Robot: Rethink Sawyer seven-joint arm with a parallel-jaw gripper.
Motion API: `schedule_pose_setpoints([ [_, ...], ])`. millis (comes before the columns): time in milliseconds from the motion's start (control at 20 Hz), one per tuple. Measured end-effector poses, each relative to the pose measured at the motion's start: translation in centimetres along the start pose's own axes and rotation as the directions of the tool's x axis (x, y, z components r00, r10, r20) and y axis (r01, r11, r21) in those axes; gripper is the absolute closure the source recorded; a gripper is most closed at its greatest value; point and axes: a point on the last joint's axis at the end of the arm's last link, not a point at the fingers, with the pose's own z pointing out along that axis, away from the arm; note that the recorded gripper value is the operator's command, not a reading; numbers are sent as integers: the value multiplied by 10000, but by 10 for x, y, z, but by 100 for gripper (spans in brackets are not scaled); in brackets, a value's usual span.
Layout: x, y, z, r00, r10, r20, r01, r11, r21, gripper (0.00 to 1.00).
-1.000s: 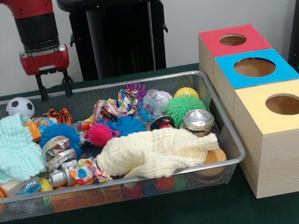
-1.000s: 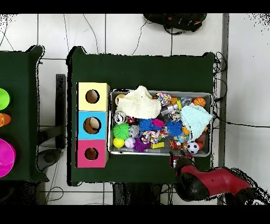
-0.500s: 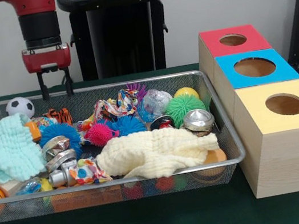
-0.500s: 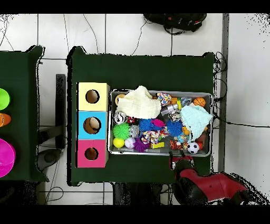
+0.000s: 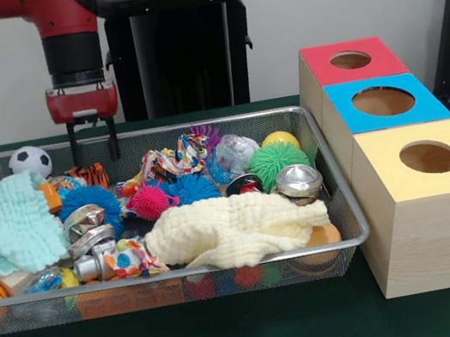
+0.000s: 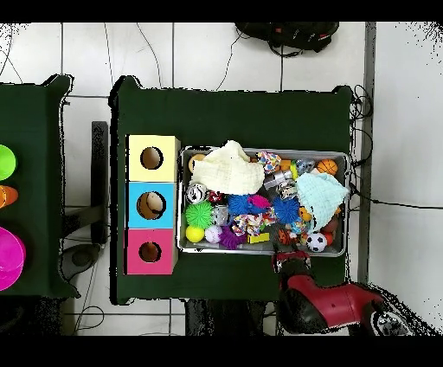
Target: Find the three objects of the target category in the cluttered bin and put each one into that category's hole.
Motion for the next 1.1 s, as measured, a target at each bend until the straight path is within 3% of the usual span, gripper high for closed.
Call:
schedule_pose_setpoints([
  [150, 5, -1, 23, 9997, 197, 157, -197, 9998, 8, 0],
  [350, -5, -21, 36, 9937, 715, 863, -743, 9968, 289, 0],
  [550, -7, -44, 61, 9825, 1610, 932, -1672, 9839, 633, 0],
  [650, -8, -47, 63, 9787, 1805, 980, -1875, 9799, 675, 0],
  [900, -9, -46, 63, 9780, 1858, 952, -1929, 9786, 718, 0],
  [950, -10, -44, 63, 9787, 1847, 892, -1918, 9782, 793, 100],
  [1100, -10, -44, 63, 9792, 1839, 857, -1910, 9780, 834, 100],
])
